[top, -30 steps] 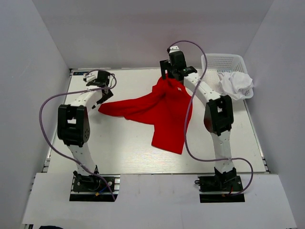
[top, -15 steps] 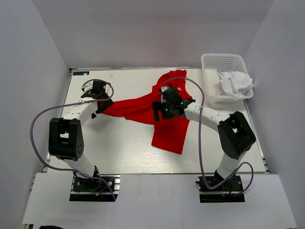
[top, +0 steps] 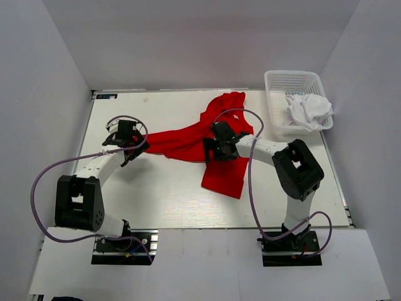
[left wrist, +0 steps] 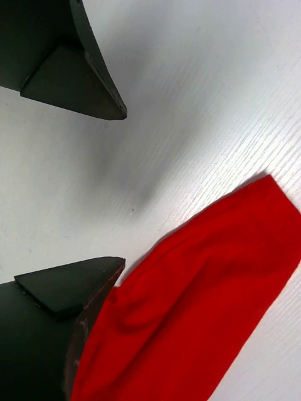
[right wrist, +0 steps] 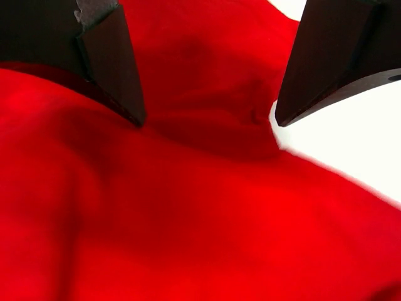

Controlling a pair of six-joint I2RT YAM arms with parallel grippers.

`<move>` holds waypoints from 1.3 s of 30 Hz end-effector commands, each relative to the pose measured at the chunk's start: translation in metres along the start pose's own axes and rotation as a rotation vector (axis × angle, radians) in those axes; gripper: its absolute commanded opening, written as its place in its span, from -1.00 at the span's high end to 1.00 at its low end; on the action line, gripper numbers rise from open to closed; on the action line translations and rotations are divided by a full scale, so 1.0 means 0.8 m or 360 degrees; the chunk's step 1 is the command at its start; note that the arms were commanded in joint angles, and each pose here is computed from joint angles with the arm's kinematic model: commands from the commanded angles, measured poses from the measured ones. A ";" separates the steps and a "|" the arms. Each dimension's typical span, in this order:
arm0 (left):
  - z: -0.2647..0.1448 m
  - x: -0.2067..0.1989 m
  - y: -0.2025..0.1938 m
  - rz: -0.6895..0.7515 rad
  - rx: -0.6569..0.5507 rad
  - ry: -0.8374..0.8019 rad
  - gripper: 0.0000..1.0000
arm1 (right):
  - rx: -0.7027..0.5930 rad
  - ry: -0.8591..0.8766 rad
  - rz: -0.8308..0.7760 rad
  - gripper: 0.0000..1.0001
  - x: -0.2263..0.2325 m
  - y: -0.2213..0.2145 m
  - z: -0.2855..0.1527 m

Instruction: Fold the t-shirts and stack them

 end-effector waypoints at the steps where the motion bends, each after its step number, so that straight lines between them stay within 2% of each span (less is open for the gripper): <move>1: -0.007 0.004 0.011 -0.0017 -0.0089 0.0005 -1.00 | 0.0099 -0.0287 0.0099 -0.81 -0.057 -0.010 0.015; 5: -0.004 0.007 0.011 -0.0013 -0.0102 0.0041 -1.00 | 0.0057 -0.0431 0.0186 -0.81 -0.098 0.005 0.005; 11: 0.015 0.001 0.000 0.0023 0.0003 0.0034 -1.00 | -0.0074 -0.0578 0.0221 -0.81 -0.149 0.041 -0.019; 16: 0.012 -0.020 -0.024 0.0095 0.0157 -0.0149 -0.89 | -0.0166 -0.0374 0.0087 -0.81 -0.123 0.065 -0.044; 17: 0.013 -0.016 -0.043 0.0121 0.0263 -0.0207 -0.89 | -0.0183 -0.0317 0.0056 -0.81 -0.115 0.062 -0.050; 20: 0.003 -0.014 -0.061 0.0187 0.0327 -0.0317 -0.96 | -0.0224 -0.0300 0.0022 -0.81 -0.108 0.056 -0.065; 24: -0.024 -0.028 -0.091 0.0276 0.0413 -0.0606 -0.99 | -0.0338 -0.0354 0.0172 -0.81 -0.114 0.045 -0.094; 27: -0.018 -0.016 -0.106 0.0261 0.0429 -0.0498 -0.99 | -0.0371 -0.0409 0.0304 -0.81 -0.120 0.029 -0.104; 30: -0.006 -0.006 -0.114 0.0291 0.0465 -0.0367 -0.82 | -0.0385 -0.0482 0.0410 -0.81 -0.131 0.019 -0.110; 31: 0.000 -0.002 -0.118 0.0284 0.0480 -0.0323 -0.62 | -0.0383 -0.0487 0.0434 -0.81 -0.132 0.015 -0.110; 34: 0.000 -0.007 -0.119 0.0280 0.0486 -0.0327 -0.28 | -0.0392 -0.0515 0.0469 -0.81 -0.139 0.005 -0.118; 35: 0.002 -0.006 -0.121 0.0282 0.0496 -0.0317 -0.06 | -0.0412 -0.0544 0.0500 -0.81 -0.143 0.006 -0.121; 36: 0.002 -0.006 -0.121 0.0282 0.0496 -0.0317 0.05 | -0.0423 -0.0571 0.0511 -0.81 -0.147 0.004 -0.124; 39: -0.004 -0.006 -0.127 0.0309 0.0508 -0.0363 0.12 | -0.0381 -0.0629 0.0537 -0.81 -0.155 -0.009 -0.125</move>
Point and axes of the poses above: each gripper's point midway between its finger pads, its own z axis out along the fingers, its own x axis along the line the jaws close on, y = z × x, the point moved 5 cm from there along -z, back along the fingers, and after that the axes turned 4 degrees about -z, right-handed, at the moved point
